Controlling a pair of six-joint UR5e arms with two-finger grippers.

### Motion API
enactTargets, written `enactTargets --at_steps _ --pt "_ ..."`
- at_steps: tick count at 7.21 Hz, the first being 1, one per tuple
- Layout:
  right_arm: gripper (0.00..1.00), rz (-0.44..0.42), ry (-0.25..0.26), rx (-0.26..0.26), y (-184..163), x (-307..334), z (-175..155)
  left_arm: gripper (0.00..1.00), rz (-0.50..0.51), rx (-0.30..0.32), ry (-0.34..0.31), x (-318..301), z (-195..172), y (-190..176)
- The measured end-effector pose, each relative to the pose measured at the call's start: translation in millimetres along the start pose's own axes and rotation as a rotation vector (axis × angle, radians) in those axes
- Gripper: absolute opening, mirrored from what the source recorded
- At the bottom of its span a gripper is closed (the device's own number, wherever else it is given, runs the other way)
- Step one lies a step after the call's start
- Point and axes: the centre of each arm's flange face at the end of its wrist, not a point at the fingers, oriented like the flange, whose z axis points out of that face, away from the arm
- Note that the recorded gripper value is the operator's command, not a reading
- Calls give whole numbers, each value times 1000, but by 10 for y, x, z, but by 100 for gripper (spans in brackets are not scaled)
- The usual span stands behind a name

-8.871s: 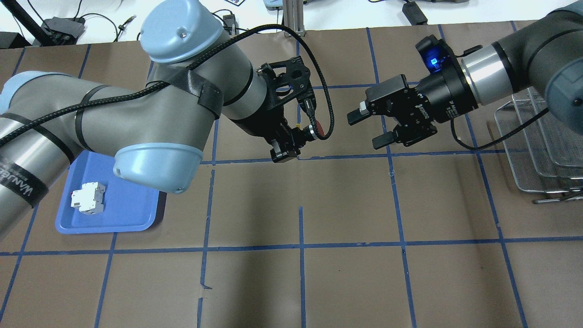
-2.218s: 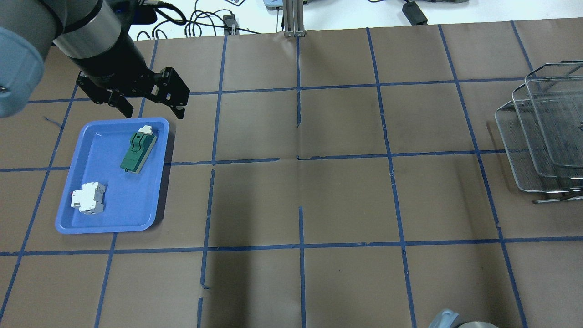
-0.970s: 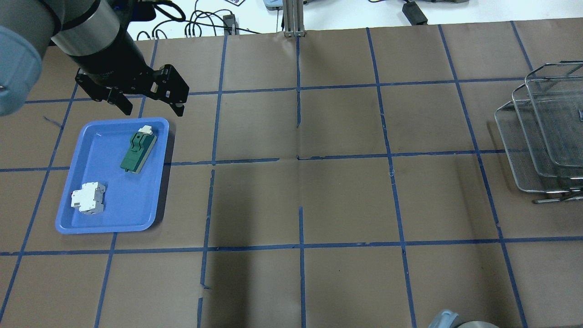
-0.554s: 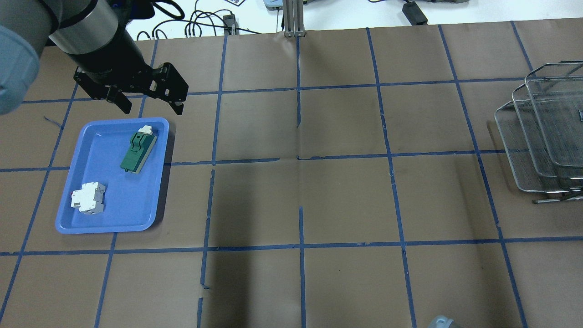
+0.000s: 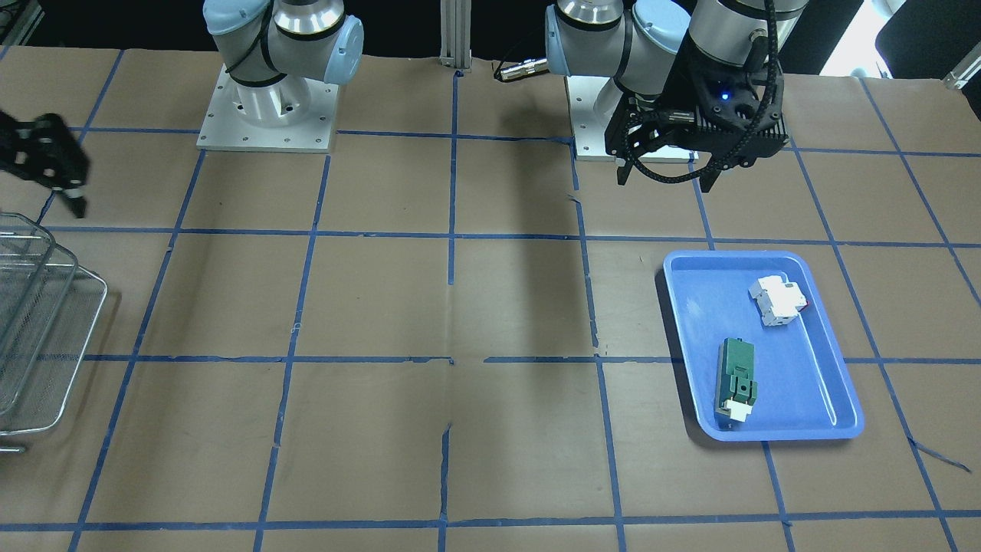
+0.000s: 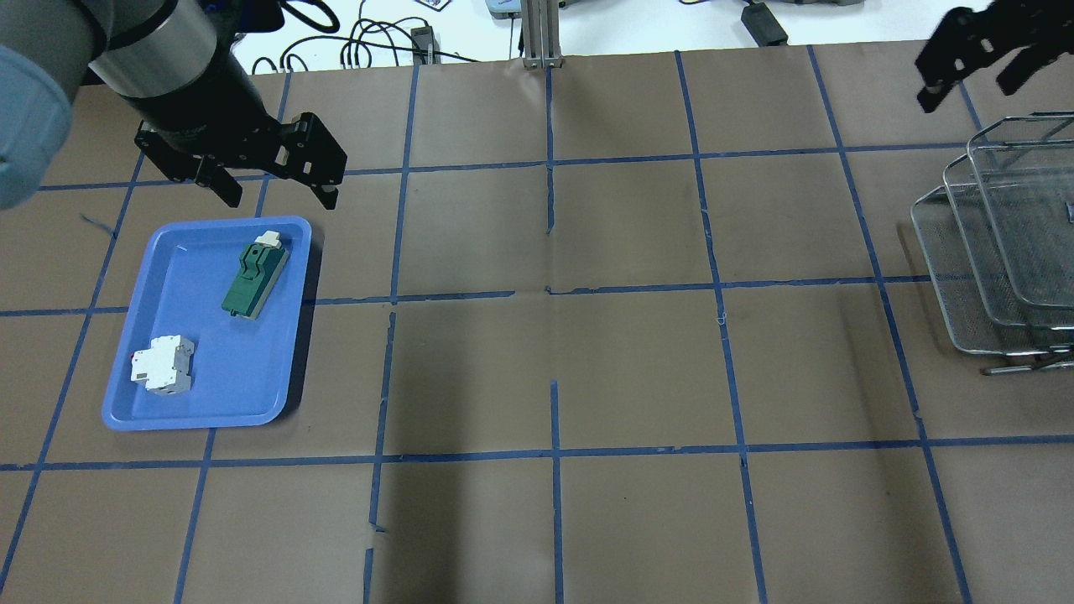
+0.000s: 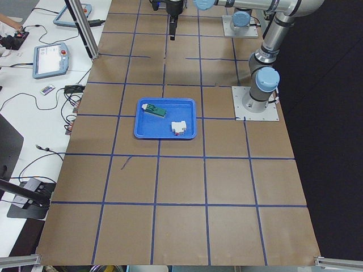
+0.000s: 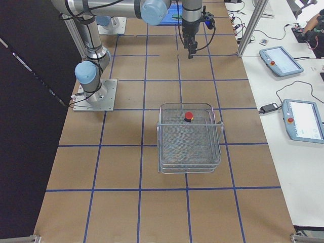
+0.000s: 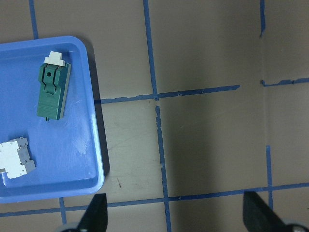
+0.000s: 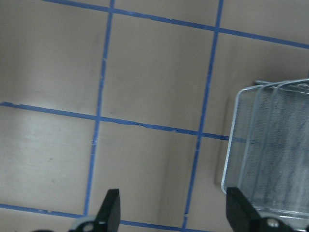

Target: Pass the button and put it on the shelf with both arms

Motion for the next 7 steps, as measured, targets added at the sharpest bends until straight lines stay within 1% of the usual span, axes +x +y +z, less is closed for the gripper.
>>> enactTargets --at_steps 1,3,4,7 --pt "100 47 -10 -2 -34 -540 -4 100 -1 0 0 0 -1 0" --pt "100 120 -28 -21 -14 -1267 71 100 -3 0 0 0 1 0" --pt "100 135 -27 -29 -9 -1442 115 100 -4 -1 -1 -1 3 0" --pt "100 134 -22 -33 -23 -1555 165 100 -4 -1 -1 1 7 1"
